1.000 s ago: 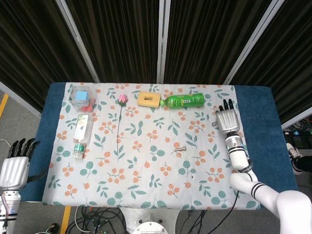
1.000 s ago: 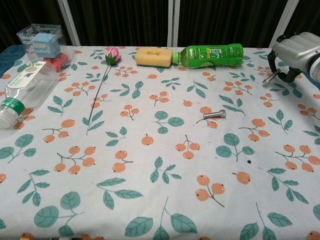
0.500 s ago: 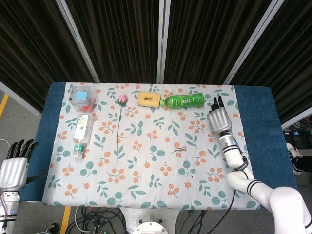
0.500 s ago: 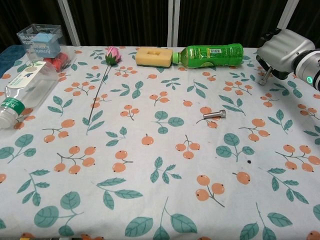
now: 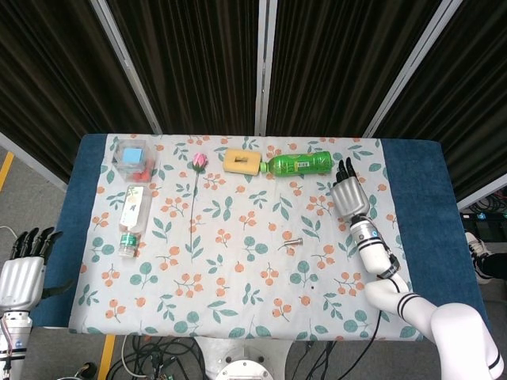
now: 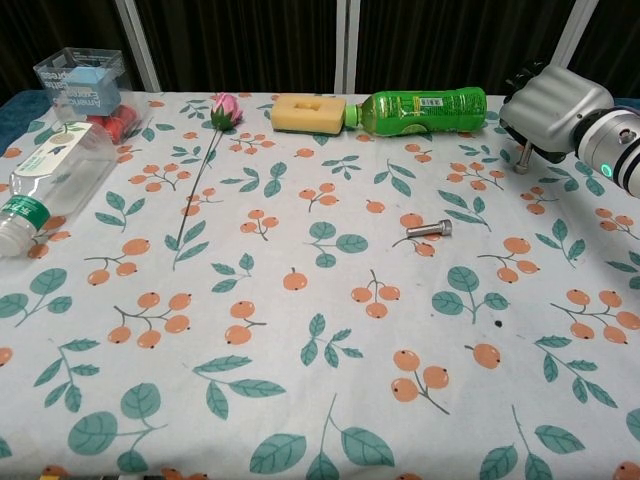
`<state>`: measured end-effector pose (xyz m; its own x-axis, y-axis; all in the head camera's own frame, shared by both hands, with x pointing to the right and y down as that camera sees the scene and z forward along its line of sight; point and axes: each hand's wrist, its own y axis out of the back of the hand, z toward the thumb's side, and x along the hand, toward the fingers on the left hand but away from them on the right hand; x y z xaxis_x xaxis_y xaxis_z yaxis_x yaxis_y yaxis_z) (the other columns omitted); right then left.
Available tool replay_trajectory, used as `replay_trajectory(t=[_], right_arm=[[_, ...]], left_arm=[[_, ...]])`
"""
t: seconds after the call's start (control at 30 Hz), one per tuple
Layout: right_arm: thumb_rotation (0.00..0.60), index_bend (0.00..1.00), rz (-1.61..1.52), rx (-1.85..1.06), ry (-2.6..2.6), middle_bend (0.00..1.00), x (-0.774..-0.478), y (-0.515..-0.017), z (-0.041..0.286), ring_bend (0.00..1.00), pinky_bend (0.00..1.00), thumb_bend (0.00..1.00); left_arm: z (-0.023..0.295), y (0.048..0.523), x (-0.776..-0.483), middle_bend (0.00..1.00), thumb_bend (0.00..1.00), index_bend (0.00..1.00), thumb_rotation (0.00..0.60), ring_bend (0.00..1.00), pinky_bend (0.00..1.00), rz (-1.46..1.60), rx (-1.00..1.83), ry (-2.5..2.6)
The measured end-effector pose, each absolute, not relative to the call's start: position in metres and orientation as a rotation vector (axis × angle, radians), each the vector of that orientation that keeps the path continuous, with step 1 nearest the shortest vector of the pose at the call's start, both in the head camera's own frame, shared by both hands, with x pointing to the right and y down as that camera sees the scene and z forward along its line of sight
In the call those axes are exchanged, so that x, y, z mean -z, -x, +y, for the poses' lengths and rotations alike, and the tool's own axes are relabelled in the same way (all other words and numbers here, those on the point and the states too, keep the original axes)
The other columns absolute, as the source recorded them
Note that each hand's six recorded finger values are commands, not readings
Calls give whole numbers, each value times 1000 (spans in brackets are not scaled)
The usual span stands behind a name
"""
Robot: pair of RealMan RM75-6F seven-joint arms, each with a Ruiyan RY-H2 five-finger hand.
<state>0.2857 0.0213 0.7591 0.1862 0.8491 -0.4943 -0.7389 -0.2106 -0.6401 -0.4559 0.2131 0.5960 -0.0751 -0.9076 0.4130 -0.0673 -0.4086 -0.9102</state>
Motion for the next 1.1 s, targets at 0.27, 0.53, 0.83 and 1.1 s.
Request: replay_trajectory(t=[0.27, 0.53, 0.83, 1.1], right_arm=[[600, 473, -140, -1461, 1032, 264, -758, -286, 23, 33, 0, 387], [600, 432, -141, -1465, 1033, 264, -758, -287, 23, 19, 0, 380], [600, 423, -152, -1472, 1036, 264, -756, -290, 26, 19, 0, 244], [600, 399, -269, -1460, 1079, 264, -737, -291, 24, 11, 0, 177]], left_arm=[[214, 456, -596, 83, 0, 148, 600, 0, 0, 1085, 1563, 1513], [213, 457, -596, 83, 0, 148, 600, 0, 0, 1090, 1565, 1512], [213, 457, -596, 83, 0, 148, 600, 0, 0, 1089, 1562, 1510], [210, 456, -594, 83, 0, 147, 600, 0, 0, 1087, 1552, 1508]])
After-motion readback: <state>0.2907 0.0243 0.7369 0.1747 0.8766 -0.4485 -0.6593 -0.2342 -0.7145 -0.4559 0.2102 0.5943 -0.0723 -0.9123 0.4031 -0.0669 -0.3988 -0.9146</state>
